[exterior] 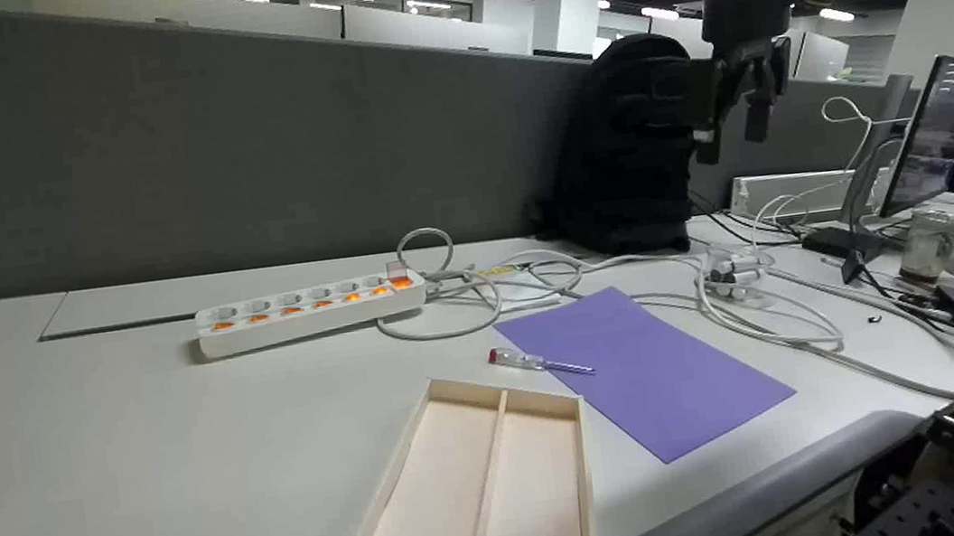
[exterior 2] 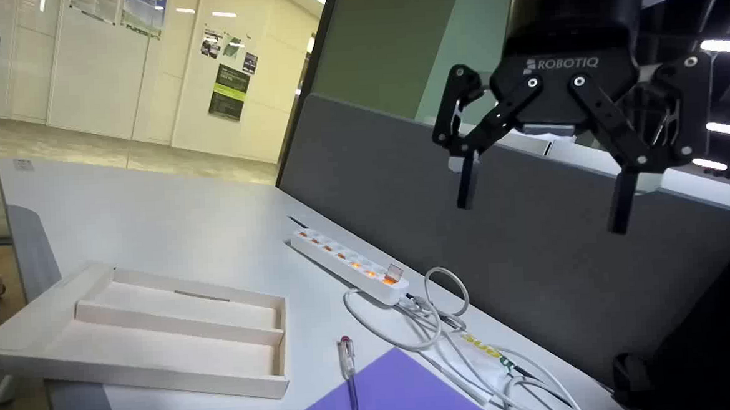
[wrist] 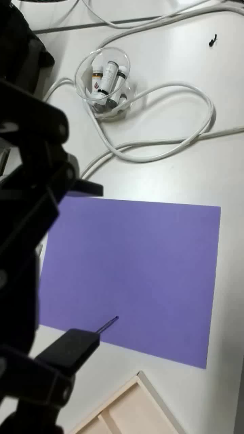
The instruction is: Pick up the screwdriver from the table and put it on the tray
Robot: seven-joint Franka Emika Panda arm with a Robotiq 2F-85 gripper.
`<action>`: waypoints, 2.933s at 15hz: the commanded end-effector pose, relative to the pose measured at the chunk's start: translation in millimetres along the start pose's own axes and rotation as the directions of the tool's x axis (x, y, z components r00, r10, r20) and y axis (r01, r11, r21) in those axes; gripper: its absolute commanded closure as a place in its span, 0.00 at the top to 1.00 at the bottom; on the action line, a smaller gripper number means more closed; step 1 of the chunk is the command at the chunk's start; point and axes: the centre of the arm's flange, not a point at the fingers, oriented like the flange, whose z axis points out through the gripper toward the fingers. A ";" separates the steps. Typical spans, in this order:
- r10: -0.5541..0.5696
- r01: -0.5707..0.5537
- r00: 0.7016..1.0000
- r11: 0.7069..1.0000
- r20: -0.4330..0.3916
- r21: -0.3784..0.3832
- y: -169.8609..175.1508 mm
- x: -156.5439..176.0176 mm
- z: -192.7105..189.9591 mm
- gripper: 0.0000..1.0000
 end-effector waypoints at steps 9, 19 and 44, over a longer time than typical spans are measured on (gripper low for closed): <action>0.000 0.000 1.000 1.000 0.000 0.000 0.0 0.0 0.0 1.00; -0.095 0.095 0.995 0.995 0.010 -0.035 3.5 13.4 6.4 1.00; -0.649 0.671 0.728 0.741 0.221 -0.034 -87.9 145.4 157.8 1.00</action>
